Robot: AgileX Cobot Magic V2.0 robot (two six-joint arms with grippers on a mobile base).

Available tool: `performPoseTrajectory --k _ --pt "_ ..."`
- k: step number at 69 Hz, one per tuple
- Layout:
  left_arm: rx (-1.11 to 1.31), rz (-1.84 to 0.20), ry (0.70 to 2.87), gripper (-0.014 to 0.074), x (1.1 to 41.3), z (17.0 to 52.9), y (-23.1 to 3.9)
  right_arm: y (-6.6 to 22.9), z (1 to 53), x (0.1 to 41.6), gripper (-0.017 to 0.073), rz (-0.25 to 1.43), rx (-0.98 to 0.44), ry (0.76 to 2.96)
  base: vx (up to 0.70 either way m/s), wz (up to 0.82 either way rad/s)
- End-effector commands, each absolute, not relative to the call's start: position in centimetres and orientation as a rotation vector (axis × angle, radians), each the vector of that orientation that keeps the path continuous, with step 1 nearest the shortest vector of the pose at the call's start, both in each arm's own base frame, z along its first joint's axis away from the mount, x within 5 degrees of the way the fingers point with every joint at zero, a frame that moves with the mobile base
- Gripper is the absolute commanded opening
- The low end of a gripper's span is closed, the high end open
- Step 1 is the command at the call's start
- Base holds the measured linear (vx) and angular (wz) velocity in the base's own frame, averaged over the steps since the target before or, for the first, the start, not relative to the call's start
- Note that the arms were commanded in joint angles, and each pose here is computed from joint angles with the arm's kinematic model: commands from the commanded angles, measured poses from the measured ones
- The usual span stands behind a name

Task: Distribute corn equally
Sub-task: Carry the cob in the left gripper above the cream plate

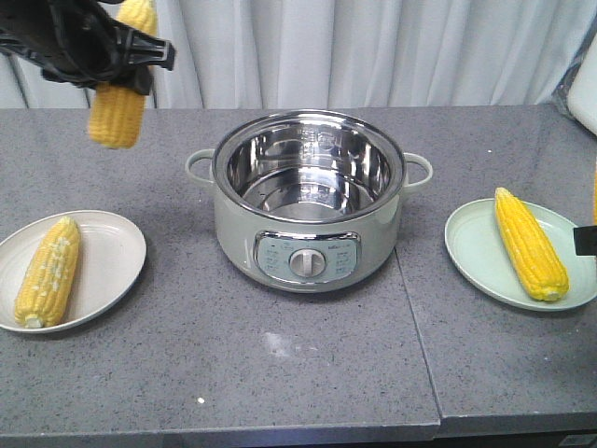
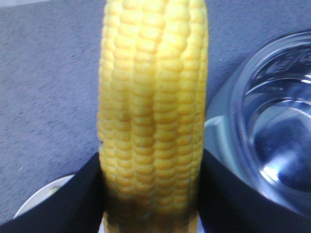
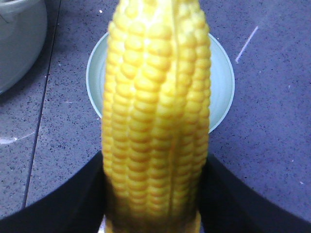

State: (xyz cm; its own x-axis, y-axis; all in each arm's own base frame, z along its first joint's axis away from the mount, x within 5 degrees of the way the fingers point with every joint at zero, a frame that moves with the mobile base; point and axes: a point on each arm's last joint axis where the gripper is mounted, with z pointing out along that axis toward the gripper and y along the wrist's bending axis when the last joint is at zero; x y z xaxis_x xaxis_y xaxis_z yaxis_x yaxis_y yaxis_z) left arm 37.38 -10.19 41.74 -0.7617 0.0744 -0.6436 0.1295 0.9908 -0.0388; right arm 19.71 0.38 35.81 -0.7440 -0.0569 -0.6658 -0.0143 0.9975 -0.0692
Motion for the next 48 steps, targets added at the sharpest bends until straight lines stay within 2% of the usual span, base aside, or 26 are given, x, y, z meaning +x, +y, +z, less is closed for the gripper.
performPoseTrajectory --k 1,26,48 --pt "0.097 -0.108 2.329 0.0133 35.1 44.7 -8.9 0.2 37.4 19.7 0.0194 -0.09 -0.049 2.308 0.0 0.0" --pt "0.026 0.039 2.394 0.0133 30.0 41.3 -6.1 0.2 37.4 19.7 0.0194 -0.09 -0.049 2.308 0.0 0.0" --pt "-0.112 -0.046 2.357 0.0133 24.9 39.4 -4.9 0.2 37.4 19.7 0.0194 -0.09 -0.049 2.308 0.0 0.0"
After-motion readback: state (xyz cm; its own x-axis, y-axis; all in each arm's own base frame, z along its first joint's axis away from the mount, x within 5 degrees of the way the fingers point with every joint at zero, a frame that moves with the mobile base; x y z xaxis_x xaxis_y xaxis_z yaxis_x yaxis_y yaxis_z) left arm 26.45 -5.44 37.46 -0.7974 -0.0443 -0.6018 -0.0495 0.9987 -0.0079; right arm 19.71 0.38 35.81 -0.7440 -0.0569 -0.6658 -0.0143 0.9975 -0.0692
